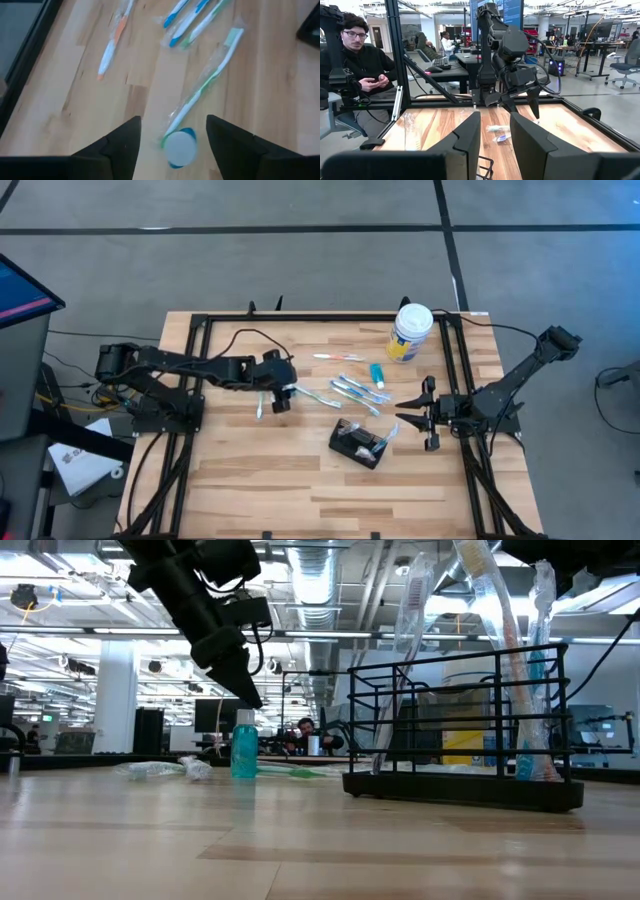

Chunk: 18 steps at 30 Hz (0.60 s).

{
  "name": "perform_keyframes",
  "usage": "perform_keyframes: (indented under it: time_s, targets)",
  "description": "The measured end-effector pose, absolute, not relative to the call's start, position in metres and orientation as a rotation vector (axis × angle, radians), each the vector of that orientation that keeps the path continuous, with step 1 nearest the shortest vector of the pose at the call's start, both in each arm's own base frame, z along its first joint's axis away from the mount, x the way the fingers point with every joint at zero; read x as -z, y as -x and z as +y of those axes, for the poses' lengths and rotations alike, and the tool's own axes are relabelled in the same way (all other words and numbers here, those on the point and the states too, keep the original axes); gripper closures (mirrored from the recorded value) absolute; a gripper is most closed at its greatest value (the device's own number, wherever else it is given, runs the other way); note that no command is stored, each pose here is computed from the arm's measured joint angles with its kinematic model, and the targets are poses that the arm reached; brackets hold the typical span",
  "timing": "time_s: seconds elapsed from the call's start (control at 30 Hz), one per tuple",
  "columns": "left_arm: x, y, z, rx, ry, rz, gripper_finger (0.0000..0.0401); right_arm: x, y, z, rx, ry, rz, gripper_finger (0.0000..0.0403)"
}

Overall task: Pick & Place toothbrushing station
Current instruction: Put the bottom blue mouthwash into the mesh organizer

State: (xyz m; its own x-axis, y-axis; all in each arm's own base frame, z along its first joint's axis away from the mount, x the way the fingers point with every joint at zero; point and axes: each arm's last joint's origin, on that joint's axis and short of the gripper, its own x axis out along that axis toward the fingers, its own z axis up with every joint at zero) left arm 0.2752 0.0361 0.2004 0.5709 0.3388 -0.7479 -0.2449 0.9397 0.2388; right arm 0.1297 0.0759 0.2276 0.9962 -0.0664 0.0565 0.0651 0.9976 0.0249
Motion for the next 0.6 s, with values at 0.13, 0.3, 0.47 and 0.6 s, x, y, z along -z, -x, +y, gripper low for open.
perform_keyframes:
  time_s: [0.13, 0.3, 0.47, 0.6]
  targets:
    - [-0.1987, -0.2721, 0.0419, -0.363, -0.101, 0.931, 0.0182, -0.2276, -0.1297, 0.076, 0.066, -0.023, -0.057, 0.0305]
    - [-0.1982, -0.2718, 0.0456, -0.304, -0.051, 0.932, 0.0189, -0.2276, -0.1297, 0.076, 0.066, -0.023, -0.057, 0.0305]
    - [-0.198, -0.2718, 0.0463, -0.269, -0.06, 0.935, 0.0196, -0.2276, -0.1297, 0.076, 0.066, -0.023, -0.057, 0.0305]
    - [-0.1972, -0.2716, 0.0463, -0.262, -0.073, 0.934, 0.0199, -0.2276, -0.1297, 0.076, 0.066, -0.023, -0.057, 0.0305]
